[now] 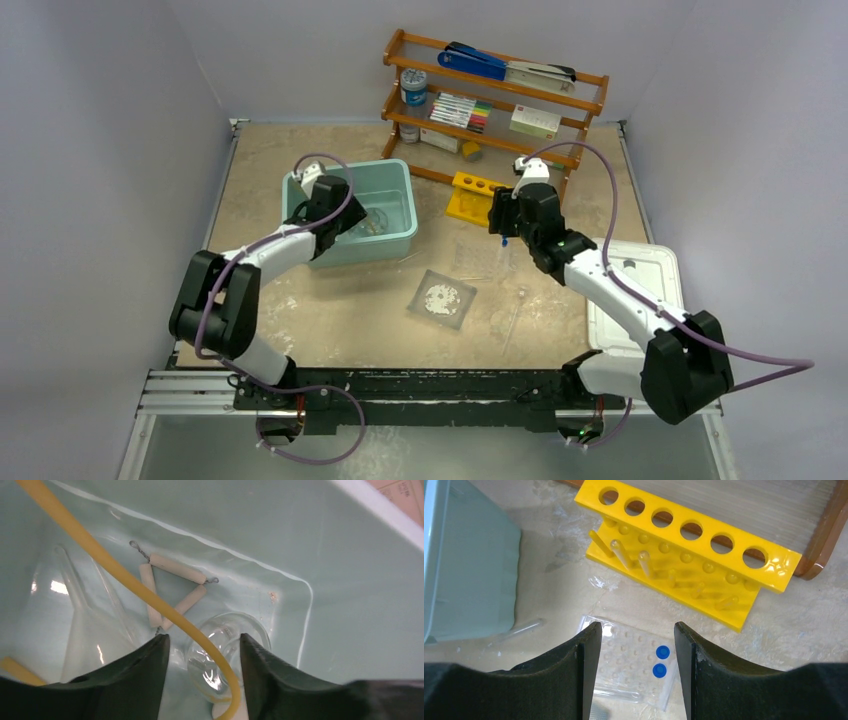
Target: Organize the chemistry lab equipment
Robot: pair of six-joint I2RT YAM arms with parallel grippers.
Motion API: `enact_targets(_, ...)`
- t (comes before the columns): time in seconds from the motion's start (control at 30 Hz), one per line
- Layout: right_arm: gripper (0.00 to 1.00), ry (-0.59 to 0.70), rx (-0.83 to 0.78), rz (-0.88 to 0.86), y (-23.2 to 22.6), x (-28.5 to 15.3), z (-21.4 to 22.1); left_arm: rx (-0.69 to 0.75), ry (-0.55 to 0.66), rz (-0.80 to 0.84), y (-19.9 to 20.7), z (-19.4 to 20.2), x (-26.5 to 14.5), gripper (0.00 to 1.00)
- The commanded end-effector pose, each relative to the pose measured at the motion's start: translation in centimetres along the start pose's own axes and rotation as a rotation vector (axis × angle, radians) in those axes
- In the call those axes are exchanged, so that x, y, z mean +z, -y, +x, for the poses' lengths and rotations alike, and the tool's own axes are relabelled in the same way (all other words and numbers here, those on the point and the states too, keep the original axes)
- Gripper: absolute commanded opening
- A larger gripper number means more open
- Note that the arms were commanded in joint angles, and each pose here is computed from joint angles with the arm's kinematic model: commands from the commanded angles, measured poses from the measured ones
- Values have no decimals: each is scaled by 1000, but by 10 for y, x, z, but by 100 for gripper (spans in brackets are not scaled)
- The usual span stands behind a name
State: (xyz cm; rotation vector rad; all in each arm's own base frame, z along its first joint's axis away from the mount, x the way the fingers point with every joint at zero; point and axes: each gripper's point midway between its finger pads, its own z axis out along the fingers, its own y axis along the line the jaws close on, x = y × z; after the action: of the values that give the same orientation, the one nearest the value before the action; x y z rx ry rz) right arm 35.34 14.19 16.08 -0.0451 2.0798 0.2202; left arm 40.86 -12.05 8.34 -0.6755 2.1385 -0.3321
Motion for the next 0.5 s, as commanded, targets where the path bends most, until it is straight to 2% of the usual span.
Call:
enact_targets(0.0, 58, 50, 20, 25, 6, -10, -12, -38, 170, 175, 49, -57, -47, 59)
enact_targets(0.13, 58, 63, 31, 51, 10, -14, -18, 10, 264, 274, 85, -85, -99, 67)
enact_targets(0.27, 58, 90, 59, 53, 9, -13, -25, 73, 298, 377, 120, -74, -148, 67)
enact_targets(0.37, 58, 73, 62, 43, 4, -5, -25, 110, 212, 441, 130, -32, -164, 66)
enact_targets(0.47, 58, 66, 53, 30, -1, 5, -27, 117, 98, 498, 130, 31, -173, 64)
